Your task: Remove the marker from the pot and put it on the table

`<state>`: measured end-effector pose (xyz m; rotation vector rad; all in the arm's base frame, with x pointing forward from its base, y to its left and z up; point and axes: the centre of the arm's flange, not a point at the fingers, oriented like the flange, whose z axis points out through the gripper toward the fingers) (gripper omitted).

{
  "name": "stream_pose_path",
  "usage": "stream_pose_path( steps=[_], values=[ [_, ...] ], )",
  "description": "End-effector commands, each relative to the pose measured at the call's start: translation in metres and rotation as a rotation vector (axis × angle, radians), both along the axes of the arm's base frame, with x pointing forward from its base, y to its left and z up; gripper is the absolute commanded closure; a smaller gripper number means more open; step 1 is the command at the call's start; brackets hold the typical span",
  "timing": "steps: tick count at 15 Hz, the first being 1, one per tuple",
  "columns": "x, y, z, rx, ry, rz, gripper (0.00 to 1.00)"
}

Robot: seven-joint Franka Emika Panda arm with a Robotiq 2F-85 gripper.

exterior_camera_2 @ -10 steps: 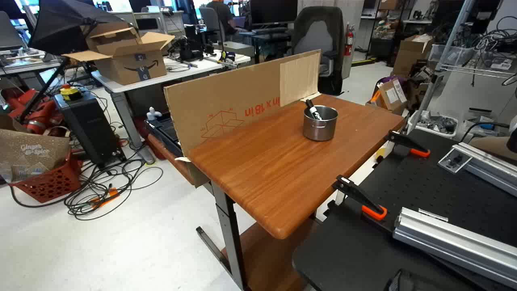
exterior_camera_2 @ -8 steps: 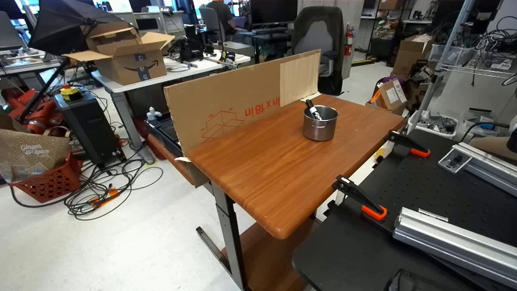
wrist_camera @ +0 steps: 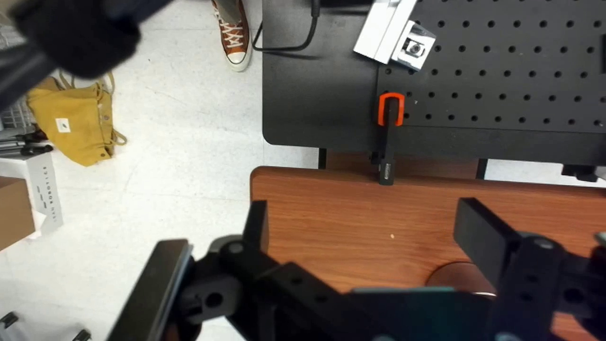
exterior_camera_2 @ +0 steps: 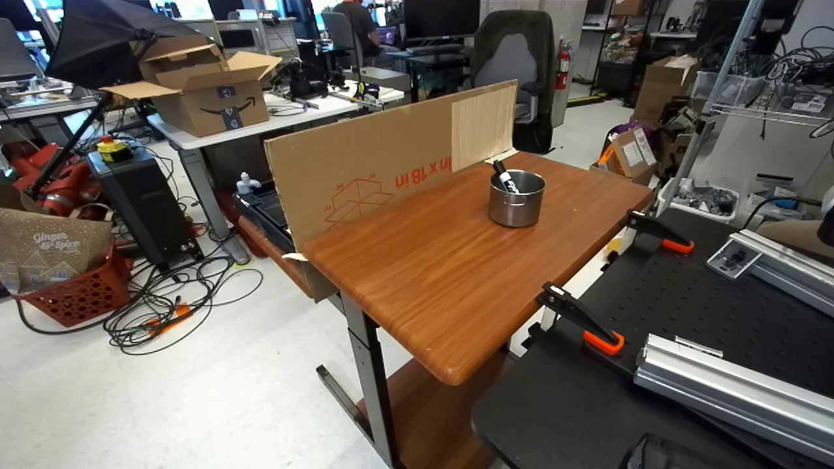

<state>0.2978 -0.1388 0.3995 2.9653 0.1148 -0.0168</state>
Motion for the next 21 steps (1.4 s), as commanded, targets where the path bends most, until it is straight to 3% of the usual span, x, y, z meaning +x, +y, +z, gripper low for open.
stream_pose_path(
  steps=[1,5,11,21],
  values=[
    [0.032,0.024,-0.008,0.059,-0.039,-0.009,0.00],
    [0.078,0.059,-0.022,0.128,-0.083,0.018,0.00],
    [0.151,0.088,-0.043,0.147,-0.078,0.037,0.00],
    [0.232,0.114,-0.111,0.175,-0.018,0.023,0.00]
  ],
)
